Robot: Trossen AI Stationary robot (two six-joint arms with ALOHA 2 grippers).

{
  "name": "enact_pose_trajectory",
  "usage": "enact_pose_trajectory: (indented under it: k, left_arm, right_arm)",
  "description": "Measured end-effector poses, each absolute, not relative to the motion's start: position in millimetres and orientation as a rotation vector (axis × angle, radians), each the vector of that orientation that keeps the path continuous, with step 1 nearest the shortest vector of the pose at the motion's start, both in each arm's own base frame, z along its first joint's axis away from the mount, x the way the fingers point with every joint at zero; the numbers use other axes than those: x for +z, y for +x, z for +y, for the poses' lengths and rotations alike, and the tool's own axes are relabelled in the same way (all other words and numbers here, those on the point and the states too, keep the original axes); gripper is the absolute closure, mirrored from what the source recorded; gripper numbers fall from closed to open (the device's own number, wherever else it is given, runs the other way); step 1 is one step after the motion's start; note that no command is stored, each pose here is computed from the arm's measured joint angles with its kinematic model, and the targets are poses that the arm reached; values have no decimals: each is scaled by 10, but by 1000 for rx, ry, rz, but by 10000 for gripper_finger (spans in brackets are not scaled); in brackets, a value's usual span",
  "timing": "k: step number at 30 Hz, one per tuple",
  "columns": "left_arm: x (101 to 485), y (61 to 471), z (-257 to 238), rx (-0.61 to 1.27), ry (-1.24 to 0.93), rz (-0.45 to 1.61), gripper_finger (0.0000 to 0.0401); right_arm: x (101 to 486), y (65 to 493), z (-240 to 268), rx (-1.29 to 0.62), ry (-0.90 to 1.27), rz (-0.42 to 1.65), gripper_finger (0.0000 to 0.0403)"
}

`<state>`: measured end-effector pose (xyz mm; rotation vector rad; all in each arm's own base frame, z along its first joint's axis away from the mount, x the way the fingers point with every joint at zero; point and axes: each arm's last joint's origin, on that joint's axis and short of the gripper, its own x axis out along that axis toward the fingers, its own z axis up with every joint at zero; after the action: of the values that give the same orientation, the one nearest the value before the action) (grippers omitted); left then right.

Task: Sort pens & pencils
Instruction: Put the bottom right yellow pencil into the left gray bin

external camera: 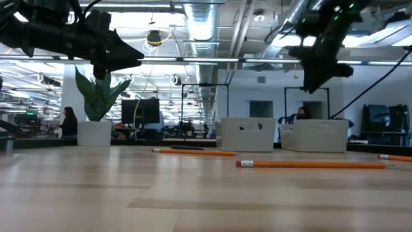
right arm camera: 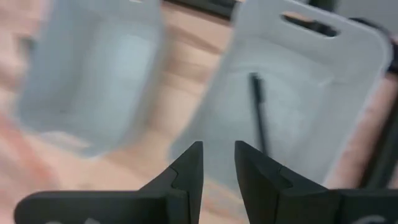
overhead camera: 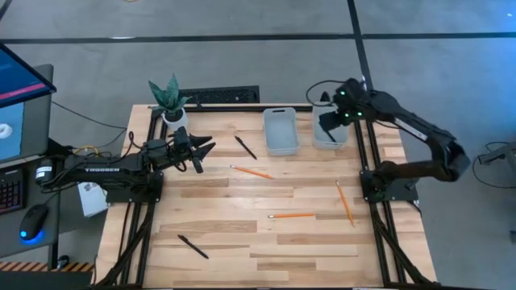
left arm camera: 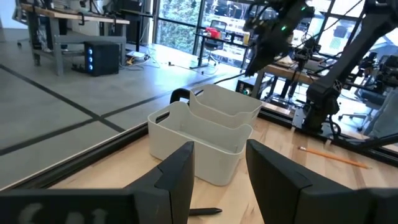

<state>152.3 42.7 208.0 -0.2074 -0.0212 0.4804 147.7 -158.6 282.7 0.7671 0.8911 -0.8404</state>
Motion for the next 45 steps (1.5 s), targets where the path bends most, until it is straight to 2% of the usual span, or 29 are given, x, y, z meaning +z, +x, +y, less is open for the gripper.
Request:
enact_pose_trajectory:
  k: [8,13,17,22,27,37,41,45]
  left_arm:
    - [2080,1522,427,480,-206,-21,266]
    - [2080,1523,427,480,-206,-20,266]
    - [2080,1522,427,480,-206,-21,266]
    - [2080,1522,427,480,-205,-21,266]
    - [2080,1522,427,480,-205,-20,266]
    - [2080,1523,425,472,-180,-13,266]
    - [2077,1524,425,471,-180,-11,266]
    - [2069,1525,425,472,-180,-2,266]
  right_arm:
    - [3099,1436,-1194,-711,815,747,290]
    - [3170,1518,-906,-575,756,756,290]
    - [3127,1557,-688,-538,834,847,290]
    - [3002,1544,-438,-603,973,1065,290]
    - [2900,1524,-218,-699,974,1262,281]
    - [2499,1521,41,-825,856,1363,184]
    - [2328,1449,81,-948,831,1365,165]
    - [2173,1375,139,-1076,832,1335,163]
